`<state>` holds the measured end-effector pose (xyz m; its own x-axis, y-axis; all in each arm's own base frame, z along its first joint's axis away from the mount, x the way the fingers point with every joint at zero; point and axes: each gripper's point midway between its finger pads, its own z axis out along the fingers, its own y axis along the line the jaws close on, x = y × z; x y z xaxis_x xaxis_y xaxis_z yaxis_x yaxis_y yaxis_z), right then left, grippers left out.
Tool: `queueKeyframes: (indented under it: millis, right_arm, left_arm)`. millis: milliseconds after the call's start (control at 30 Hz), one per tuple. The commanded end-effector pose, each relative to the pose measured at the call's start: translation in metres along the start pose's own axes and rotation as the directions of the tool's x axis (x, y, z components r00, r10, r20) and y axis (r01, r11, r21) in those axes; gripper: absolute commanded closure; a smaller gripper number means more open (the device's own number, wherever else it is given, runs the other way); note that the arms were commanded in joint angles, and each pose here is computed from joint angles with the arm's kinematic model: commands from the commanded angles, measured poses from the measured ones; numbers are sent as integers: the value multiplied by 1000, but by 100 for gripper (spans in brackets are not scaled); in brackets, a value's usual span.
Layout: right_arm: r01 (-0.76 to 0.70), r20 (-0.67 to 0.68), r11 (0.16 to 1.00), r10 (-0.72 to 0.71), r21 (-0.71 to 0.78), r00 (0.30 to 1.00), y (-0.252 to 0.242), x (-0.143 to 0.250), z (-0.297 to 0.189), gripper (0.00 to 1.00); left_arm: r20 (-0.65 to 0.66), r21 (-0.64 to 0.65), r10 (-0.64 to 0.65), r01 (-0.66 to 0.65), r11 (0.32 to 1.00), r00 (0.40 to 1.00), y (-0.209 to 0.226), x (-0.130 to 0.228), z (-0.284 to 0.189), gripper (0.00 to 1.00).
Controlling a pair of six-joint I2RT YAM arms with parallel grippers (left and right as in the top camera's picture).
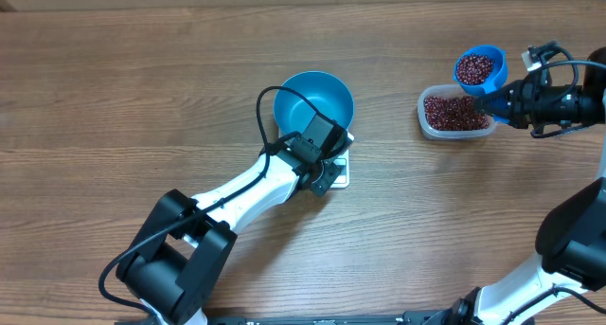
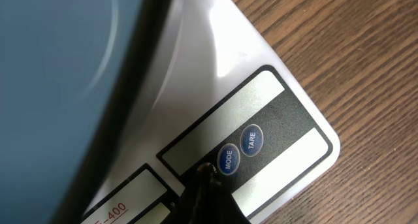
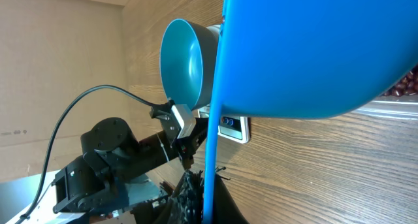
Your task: Scoop item into bowl and weigh 150g on scale
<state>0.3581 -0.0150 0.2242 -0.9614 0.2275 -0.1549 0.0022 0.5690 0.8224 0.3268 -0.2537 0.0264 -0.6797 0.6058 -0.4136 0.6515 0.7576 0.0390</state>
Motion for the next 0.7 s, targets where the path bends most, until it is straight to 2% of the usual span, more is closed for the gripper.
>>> queueKeyframes:
  millis: [0, 667]
  right_arm:
    - [49, 33, 999, -49, -6, 998, 13, -1, -7, 96]
    - [49, 33, 999, -49, -6, 998, 13, -1, -7, 96]
  left_arm:
    - [-10, 21, -10, 10, 1000, 1000, -4, 3, 3, 96]
    - [4, 37, -10, 10, 999, 1000, -7, 3, 6, 96]
